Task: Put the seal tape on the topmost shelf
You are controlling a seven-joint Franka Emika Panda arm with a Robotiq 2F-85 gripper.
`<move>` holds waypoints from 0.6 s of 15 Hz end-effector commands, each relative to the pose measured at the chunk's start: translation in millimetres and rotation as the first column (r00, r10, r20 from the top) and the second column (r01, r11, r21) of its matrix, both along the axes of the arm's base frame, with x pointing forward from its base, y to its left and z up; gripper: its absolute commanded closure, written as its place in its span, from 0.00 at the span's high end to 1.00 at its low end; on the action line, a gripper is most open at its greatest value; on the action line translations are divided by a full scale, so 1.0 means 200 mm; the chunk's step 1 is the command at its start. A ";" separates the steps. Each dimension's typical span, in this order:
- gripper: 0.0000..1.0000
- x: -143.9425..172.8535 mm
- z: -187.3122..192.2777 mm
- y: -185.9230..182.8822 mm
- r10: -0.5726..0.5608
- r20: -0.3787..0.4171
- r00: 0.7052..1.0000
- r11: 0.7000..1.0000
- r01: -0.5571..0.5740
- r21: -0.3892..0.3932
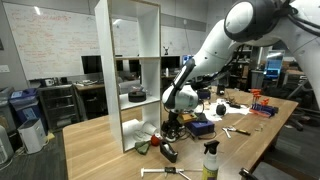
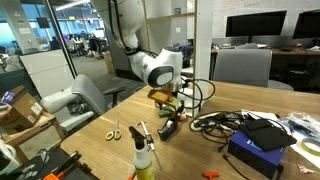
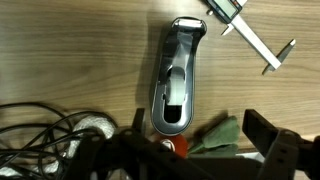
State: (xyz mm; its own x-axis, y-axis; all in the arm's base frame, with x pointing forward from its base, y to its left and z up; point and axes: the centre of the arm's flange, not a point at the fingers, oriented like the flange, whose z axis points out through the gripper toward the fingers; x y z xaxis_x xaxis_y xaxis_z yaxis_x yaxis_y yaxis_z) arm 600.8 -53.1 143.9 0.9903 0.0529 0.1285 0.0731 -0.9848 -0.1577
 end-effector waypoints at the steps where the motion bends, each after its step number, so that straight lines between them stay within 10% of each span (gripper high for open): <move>1: 1.00 0.13 -0.14 -0.01 0.020 -0.003 1.000 0.999 -0.020 0.026; 9: 1.00 0.19 -0.43 0.06 0.034 -0.039 0.999 0.997 -0.031 0.076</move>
State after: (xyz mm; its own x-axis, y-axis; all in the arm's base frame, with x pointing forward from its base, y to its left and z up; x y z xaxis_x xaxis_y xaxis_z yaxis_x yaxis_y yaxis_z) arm 620.1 -40.4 77.4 0.9940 0.0575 0.0935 0.0764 -0.9740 -0.2134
